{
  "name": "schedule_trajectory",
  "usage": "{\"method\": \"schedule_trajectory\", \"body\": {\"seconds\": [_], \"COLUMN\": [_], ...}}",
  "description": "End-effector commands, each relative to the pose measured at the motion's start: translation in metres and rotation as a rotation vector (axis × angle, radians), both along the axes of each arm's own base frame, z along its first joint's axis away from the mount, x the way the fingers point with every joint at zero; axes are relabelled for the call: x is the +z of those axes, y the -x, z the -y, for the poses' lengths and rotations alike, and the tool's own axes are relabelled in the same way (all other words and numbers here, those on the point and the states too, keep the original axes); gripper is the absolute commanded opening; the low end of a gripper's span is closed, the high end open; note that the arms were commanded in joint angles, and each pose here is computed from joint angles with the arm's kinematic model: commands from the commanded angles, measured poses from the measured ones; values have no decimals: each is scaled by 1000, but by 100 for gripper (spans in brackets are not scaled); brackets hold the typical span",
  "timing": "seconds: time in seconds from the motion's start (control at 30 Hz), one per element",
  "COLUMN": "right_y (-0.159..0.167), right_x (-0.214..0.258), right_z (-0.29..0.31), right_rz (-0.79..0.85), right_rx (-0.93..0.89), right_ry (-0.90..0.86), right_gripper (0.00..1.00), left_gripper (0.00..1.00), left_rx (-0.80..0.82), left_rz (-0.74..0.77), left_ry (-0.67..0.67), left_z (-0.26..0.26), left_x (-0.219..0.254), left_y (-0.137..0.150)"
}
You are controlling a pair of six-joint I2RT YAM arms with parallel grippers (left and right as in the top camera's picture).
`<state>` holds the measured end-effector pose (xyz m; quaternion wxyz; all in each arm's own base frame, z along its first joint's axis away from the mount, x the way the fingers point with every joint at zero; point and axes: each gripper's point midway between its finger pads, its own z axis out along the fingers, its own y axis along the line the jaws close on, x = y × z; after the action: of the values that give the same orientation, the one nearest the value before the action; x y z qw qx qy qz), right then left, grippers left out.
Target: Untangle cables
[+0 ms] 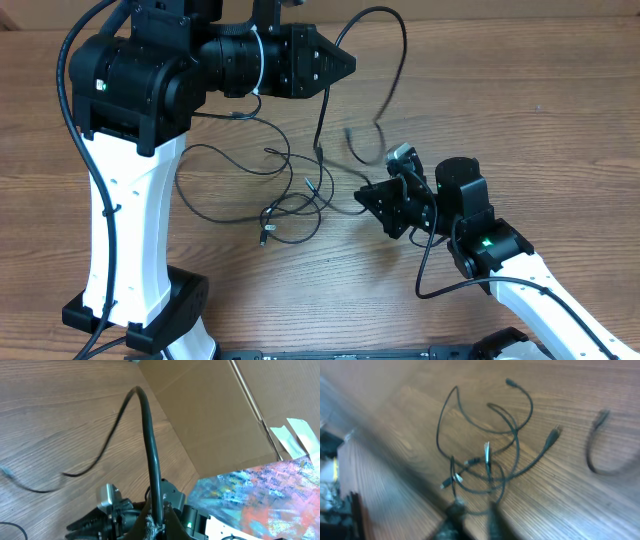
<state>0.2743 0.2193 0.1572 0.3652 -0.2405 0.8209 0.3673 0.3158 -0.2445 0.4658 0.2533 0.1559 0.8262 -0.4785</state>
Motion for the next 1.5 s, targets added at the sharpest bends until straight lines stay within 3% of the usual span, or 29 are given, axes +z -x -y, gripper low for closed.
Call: {"method": "schedule_trajectory", "body": {"seconds": [0.0,0.13,0.23,0.37,0.43,0.57,0.77,0.8,0.83,0.87,0.9,0.97,1.23,1.47], "right_y": [1,7,7,-5,-9,-23,-43,-42,-40,-36,-32,-24,-7,-6], "right_x": [-4,-39,-62,-78,-76,-47,54,70,87,97,105,107,38,-5], "right_z": [2,26,54,106,117,109,87,82,76,71,67,63,76,81], "right_rz": [-23,-139,-193,-272,-270,-187,40,72,104,123,137,128,-96,-218], "right_rx": [-11,-111,-235,-597,-687,-696,-653,-631,-596,-566,-537,-501,-522,-540], "right_ry": [17,157,295,412,412,314,50,5,-46,-79,-106,-115,85,199], "right_gripper": [4,4,4,4,4,4,4,8,24,46,59,71,72,61], "left_gripper": [4,4,4,4,4,4,4,4,4,4,4,4,4,4], "left_rx": [29,153,152,135,147,253,371,392,424,455,499,580,981,1413], "left_rz": [-6,-36,-54,-69,-61,-53,-40,-34,-25,-17,-5,9,16,-29], "left_ry": [-30,-155,-198,-217,-245,-380,-533,-544,-559,-574,-592,-614,-606,-548], "left_z": [-3,-20,-20,-15,-18,-42,-75,-80,-88,-97,-109,-134,-270,-394], "left_x": [-6,-30,-42,-51,-55,-72,-85,-85,-83,-82,-79,-72,-33,-7], "left_y": [-4,-17,-19,-20,-22,-31,-39,-42,-45,-48,-51,-56,-43,3]}}
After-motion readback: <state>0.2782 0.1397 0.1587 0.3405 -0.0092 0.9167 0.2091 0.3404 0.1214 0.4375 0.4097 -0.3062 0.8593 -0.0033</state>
